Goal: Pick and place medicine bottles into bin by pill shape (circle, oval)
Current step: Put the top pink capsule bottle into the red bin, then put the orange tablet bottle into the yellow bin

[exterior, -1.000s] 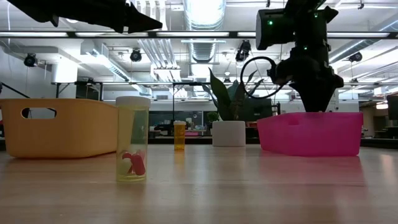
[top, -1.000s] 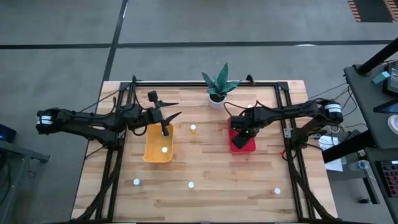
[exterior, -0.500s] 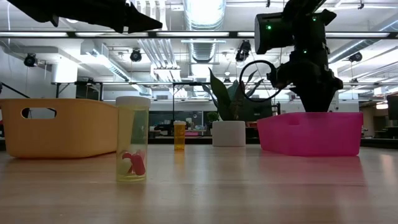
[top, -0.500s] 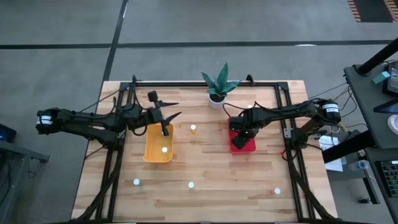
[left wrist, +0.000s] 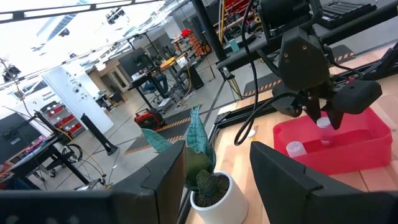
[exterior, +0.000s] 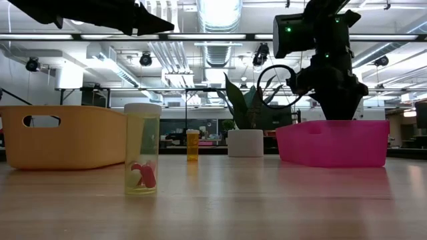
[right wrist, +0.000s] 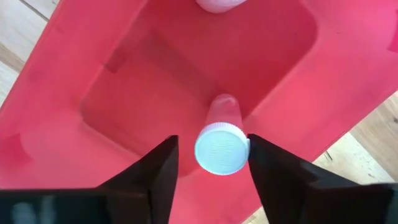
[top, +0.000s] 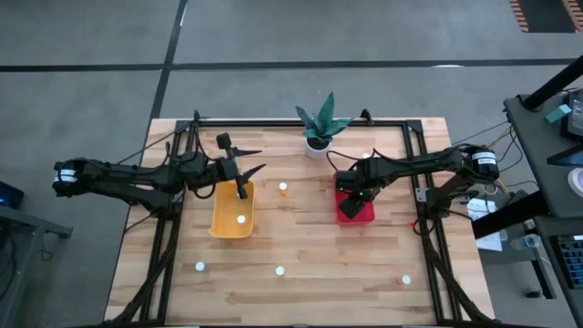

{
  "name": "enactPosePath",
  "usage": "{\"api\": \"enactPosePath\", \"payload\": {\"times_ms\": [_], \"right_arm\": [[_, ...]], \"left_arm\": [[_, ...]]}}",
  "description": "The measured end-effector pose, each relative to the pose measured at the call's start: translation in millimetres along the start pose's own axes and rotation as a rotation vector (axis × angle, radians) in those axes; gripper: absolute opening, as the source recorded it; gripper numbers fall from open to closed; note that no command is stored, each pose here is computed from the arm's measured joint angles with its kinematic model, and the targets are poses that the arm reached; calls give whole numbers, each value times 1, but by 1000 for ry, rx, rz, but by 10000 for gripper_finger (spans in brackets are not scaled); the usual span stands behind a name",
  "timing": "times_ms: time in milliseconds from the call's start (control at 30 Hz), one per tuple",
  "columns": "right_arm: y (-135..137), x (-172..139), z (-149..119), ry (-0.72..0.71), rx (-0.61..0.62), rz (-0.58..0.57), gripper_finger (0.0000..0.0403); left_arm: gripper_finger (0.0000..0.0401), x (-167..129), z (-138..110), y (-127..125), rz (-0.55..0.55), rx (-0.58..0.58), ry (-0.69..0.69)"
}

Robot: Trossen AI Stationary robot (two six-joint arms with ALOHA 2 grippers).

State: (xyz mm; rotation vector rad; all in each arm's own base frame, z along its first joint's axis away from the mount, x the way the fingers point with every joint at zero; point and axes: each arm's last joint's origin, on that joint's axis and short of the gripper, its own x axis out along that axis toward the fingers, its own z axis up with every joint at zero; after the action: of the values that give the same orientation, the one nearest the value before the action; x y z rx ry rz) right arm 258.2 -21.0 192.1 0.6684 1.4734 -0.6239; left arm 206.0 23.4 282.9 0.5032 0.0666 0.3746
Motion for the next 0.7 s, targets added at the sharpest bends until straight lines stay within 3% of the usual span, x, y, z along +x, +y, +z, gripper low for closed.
{"api": "enactPosePath", "payload": {"times_ms": [200,700], "right_arm": [[-2,-5,-2,-10,8,8,210],[-8,-19,-10,-22,18,18,210]], "left_arm": [[164,0,0,0,0,0,0],[164,0,0,0,0,-4,-1]]}}
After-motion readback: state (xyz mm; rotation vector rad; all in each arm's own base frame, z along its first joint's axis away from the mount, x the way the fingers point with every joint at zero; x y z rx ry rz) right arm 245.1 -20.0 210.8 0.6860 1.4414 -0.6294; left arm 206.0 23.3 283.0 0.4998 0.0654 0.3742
